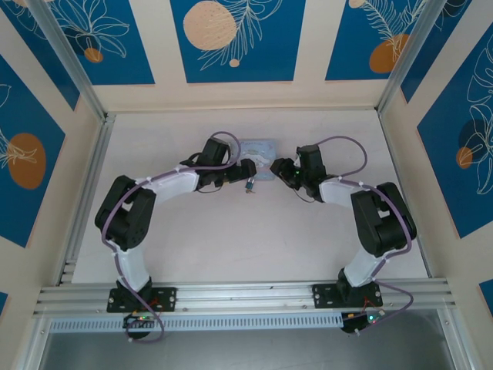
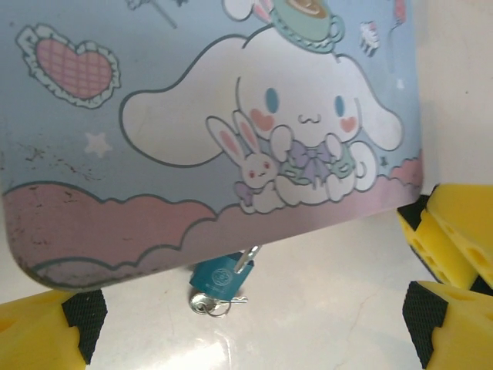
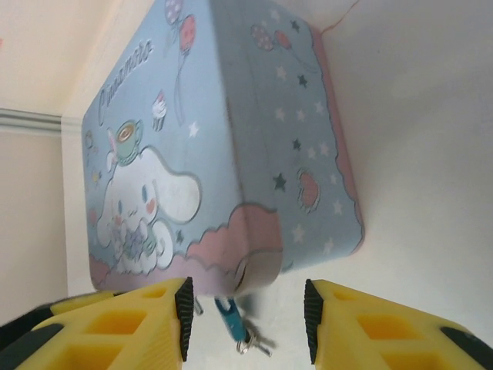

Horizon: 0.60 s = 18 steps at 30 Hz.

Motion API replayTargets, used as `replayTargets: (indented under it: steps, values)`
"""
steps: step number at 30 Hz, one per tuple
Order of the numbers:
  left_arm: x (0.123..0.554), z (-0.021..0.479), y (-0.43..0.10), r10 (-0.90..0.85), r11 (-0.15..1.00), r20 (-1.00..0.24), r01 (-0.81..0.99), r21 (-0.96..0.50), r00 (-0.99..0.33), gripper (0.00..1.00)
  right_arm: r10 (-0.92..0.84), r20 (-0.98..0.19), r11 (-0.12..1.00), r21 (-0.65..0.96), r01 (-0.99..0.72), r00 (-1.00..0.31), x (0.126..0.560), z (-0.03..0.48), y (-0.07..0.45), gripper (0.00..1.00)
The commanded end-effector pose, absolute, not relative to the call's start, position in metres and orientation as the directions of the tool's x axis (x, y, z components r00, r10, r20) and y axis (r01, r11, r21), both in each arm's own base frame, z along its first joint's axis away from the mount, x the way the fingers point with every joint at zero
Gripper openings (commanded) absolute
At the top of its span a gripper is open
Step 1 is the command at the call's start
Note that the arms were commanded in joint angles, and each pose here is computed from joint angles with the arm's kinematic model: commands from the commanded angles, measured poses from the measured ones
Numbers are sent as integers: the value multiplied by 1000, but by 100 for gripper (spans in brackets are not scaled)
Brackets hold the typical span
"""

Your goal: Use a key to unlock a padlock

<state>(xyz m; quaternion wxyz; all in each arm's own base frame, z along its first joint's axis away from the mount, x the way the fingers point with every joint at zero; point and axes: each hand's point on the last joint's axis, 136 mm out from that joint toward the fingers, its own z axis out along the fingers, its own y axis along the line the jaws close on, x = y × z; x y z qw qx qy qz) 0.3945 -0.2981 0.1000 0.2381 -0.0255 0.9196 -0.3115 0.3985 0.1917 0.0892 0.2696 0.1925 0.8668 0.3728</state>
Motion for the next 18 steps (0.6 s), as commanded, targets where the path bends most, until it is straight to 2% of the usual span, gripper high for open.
replayTargets:
  steps: [1, 10, 18]
  values:
    - [395, 131, -294, -201, 805, -465, 125, -581, -862, 100, 494, -343, 639, 767, 66, -799, 376, 103, 204, 45]
    - [423, 155, -275, -121, 871, -528, 165, -463, -841, 100, 460, -358, 690, 721, 73, -812, 359, 76, 234, 51]
    - [457, 136, -254, -94, 902, -505, 141, -408, -858, 100, 402, -400, 743, 668, 38, -824, 369, 54, 258, 44]
